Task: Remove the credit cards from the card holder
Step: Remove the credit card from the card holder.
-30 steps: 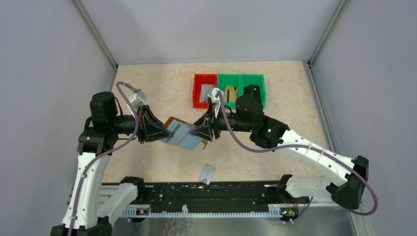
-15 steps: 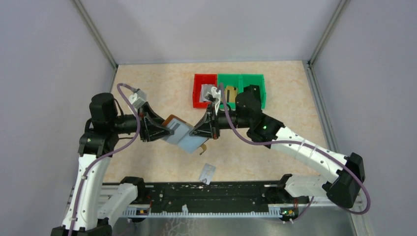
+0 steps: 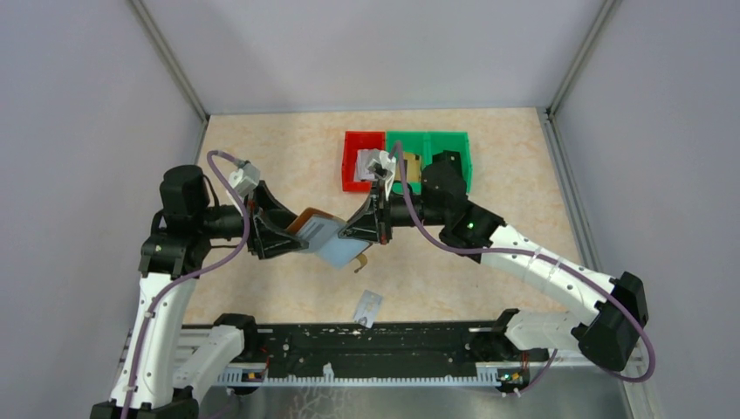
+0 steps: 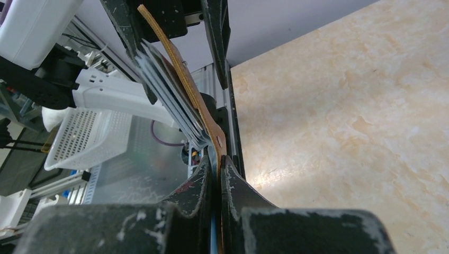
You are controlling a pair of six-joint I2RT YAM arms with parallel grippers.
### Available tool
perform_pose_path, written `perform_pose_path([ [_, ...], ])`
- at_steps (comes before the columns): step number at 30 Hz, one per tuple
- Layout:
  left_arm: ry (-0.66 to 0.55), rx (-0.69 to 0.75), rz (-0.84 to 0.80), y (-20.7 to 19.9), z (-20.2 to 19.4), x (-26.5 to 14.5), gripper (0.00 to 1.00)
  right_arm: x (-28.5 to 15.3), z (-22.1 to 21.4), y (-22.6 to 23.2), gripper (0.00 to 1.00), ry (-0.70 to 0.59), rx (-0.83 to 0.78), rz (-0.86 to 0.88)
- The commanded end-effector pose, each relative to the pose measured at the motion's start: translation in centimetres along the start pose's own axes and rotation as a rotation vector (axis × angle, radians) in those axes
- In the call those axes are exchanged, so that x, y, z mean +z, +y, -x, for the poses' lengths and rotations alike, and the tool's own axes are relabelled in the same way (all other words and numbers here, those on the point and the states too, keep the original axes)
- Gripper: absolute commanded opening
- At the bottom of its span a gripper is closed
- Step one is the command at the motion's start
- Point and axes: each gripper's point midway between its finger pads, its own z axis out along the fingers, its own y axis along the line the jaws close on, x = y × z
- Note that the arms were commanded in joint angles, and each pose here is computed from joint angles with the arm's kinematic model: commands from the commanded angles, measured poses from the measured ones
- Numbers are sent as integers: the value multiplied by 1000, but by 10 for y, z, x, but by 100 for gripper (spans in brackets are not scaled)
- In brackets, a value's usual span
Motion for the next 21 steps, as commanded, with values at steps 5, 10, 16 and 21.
perform_pose_path([
  [5,-2,21,-56,-11,5,0,57,-5,25,11,0,-71,-44,34],
  [10,-2,20,-41,-7,4,0,54,-5,26,12,0,-68,-30,40],
  [16,-8,-27,-104,-18,4,0,53,-3,27,10,0,-64,-8,32],
  [21,-7,-112,-132,-21,-3,1,55,1,29,11,0,-67,18,52],
])
